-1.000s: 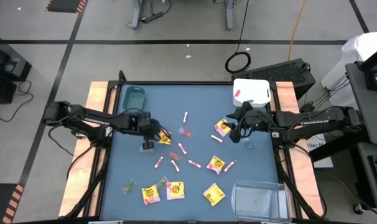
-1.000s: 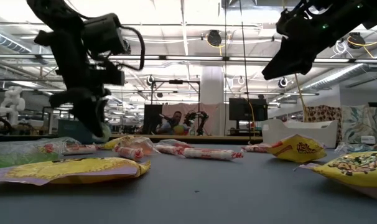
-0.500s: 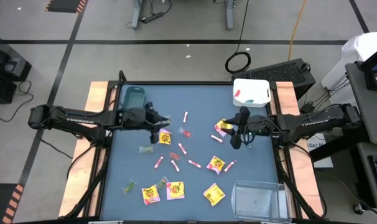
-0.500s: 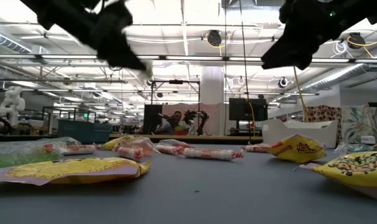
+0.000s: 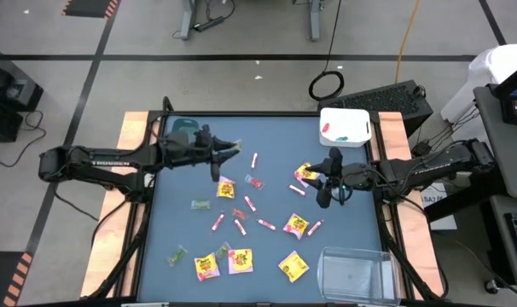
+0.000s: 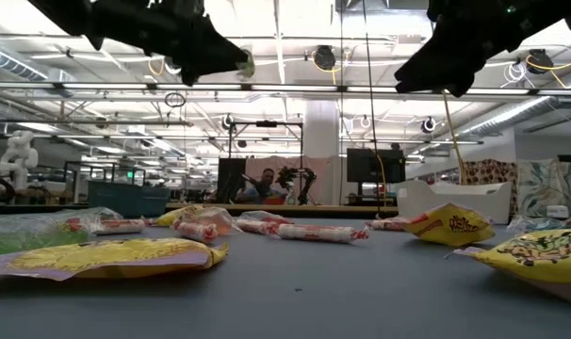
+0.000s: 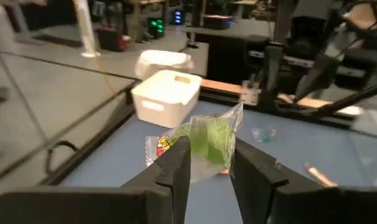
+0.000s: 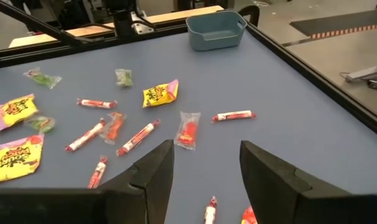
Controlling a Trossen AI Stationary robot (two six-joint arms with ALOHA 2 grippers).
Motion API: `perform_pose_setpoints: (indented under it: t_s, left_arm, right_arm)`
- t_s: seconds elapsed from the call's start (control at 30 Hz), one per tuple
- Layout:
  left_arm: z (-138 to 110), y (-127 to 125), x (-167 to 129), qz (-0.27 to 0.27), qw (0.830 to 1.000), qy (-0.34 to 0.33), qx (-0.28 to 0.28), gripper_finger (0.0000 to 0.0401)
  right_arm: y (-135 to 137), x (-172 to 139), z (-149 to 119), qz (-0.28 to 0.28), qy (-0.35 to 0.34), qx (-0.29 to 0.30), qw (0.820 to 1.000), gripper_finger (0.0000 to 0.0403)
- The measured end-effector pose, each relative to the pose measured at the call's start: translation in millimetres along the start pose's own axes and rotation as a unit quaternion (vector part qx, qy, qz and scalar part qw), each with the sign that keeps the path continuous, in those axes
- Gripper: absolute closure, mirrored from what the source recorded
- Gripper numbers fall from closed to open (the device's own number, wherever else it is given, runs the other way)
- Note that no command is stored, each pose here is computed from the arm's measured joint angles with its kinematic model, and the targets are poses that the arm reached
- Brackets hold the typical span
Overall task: Sort candy
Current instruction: Put the green gummy into the white bin
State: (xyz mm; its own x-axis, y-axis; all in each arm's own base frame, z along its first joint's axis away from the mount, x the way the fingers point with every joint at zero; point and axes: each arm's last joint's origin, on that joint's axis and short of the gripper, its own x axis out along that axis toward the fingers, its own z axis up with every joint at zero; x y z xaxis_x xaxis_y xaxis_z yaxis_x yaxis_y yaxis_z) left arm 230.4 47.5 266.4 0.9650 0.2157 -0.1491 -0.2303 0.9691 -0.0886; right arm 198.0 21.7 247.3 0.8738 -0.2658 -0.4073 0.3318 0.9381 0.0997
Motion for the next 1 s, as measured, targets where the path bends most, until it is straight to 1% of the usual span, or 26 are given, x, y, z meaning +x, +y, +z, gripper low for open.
perform_pose_setpoints:
  t_s: [0.1, 0.17, 0.23, 0.37, 0.47, 0.7, 0.83, 0.9, 0.97, 1.0]
  left_arm:
    - [-0.1, 0.9, 0.0, -0.064, 0.997, 0.008, -0.029, 0.0293]
    - [0.2, 0.6, -0.2, -0.094, 0.994, 0.012, -0.047, 0.0293]
    - [2.9, 0.6, -0.3, -0.1, 0.992, 0.002, -0.079, 0.0293]
    - [7.6, 0.6, -0.5, -0.102, 0.979, -0.013, -0.173, 0.0293]
    - [7.8, 0.8, -0.6, -0.1, 0.973, -0.011, -0.207, 0.0293]
    - [7.3, 0.9, -0.5, -0.097, 0.973, -0.009, -0.208, 0.0292]
    - [7.3, 0.9, -0.5, -0.097, 0.975, -0.01, -0.202, 0.0292]
    - [7.4, 1.0, -0.5, -0.096, 0.982, -0.015, -0.16, 0.0292]
    - [7.6, 1.0, -0.5, -0.094, 0.992, -0.023, -0.078, 0.0292]
    - [7.6, 1.0, -0.5, -0.093, 0.995, -0.027, -0.038, 0.0292]
  right_arm:
    - [1.0, -0.4, -0.3, 0.002, 0.0, 0.005, 1.0, 0.0229]
    - [2.1, -0.9, -0.7, 0.005, 0.001, 0.006, 1.0, 0.0229]
    - [3.2, -1.3, -0.8, 0.008, 0.0, 0.006, 1.0, 0.0229]
    - [5.6, -2.0, 0.0, 0.015, -0.006, 0.009, 1.0, 0.0229]
    - [7.9, -3.0, -0.4, 0.022, -0.007, 0.007, 1.0, 0.0229]
    - [11.0, 1.1, -3.3, 0.022, 0.0, 0.0, 1.0, 0.0229]
    - [12.7, 7.4, -7.9, 0.016, 0.015, -0.008, 1.0, 0.0229]
    - [13.7, 10.7, -10.2, 0.014, 0.023, -0.012, 1.0, 0.0229]
    - [14.4, 13.2, -11.9, 0.012, 0.028, -0.014, 0.999, 0.0229]
    - [14.7, 14.2, -12.5, 0.012, 0.03, -0.014, 0.999, 0.0229]
